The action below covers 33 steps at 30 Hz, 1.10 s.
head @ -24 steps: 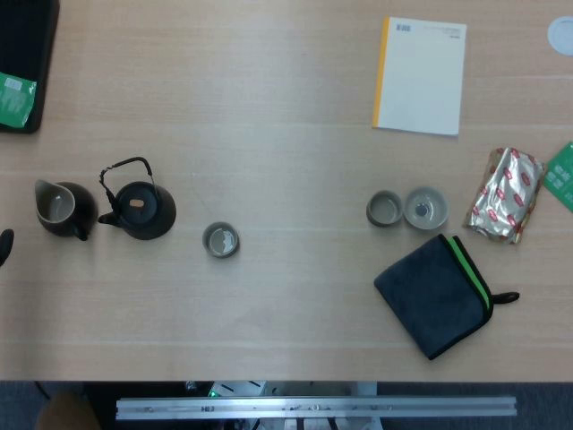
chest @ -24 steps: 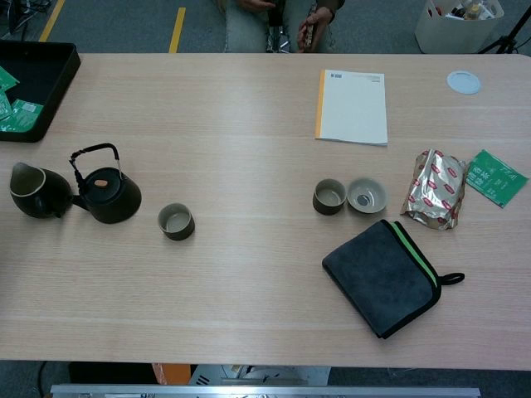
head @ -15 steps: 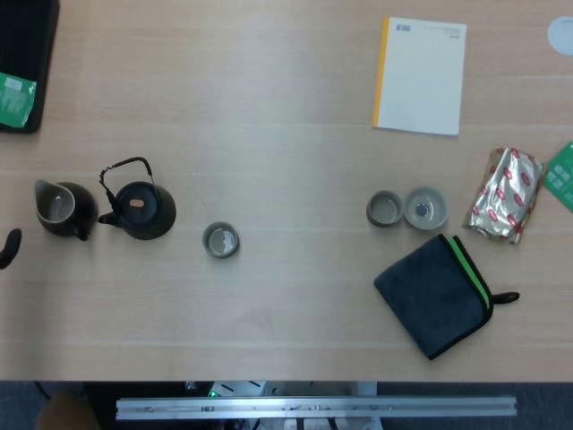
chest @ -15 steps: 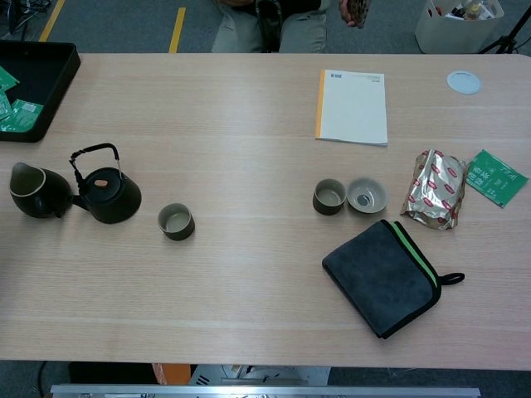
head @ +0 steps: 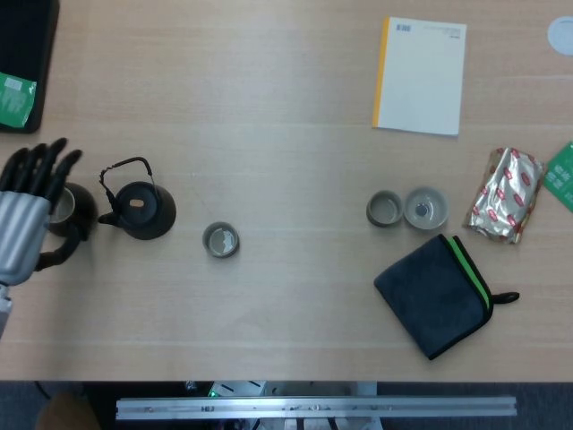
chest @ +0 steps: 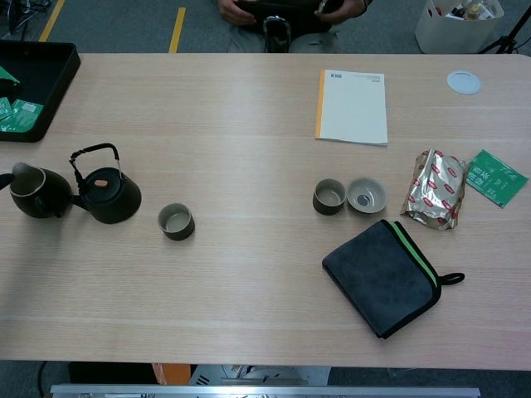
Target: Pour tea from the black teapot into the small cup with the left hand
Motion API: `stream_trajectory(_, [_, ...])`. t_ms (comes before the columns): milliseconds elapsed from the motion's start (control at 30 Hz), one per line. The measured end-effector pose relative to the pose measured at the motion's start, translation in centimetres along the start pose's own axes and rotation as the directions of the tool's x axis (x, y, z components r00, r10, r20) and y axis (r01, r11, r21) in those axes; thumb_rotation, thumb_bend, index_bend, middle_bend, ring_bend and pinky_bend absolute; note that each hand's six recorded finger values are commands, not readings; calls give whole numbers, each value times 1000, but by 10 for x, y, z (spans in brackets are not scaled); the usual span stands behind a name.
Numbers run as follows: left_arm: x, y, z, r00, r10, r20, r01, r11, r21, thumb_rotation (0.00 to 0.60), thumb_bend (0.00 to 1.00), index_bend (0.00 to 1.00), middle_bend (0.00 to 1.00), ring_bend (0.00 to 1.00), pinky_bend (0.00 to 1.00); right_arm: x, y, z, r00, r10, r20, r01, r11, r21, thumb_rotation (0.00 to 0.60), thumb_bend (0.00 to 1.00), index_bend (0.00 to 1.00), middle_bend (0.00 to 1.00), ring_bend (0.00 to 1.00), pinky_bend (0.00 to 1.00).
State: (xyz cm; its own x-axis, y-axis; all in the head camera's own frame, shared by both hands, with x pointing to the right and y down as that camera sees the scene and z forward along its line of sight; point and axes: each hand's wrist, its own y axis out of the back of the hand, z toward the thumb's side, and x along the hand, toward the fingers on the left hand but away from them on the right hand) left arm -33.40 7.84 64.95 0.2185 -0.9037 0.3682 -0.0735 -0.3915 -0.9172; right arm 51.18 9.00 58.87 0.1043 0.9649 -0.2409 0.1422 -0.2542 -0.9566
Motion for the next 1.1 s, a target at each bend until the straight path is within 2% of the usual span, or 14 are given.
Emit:
stream_trajectory(200, [20,-19,21,989,-47,140,35,995,91,600,270,0,0,0,68,0,0,-1,1000,2,8,-2,1000,2,600,52,328,324,203,240])
stream_trajectory(400, [37,-39,36,969,-102,224,66,984,164,600,231,0,0,0,58,0,1,-2,1000,-2,15,2,1000,4,600,52,328,324,203,240])
stream_trajectory(700, [53,-62,51,949,-131,288,68,974,217,600,222,0,0,0,52,1,1,-3,1000,-3,25,3,1000,7,600,52,328,324,203,240])
stream_trajectory(1100, [65,-87,55,935,-146,322,66,967,245,600,219,0,0,0,51,2,3,-3,1000,-6,27,6,1000,7,600,52,328,324,203,240])
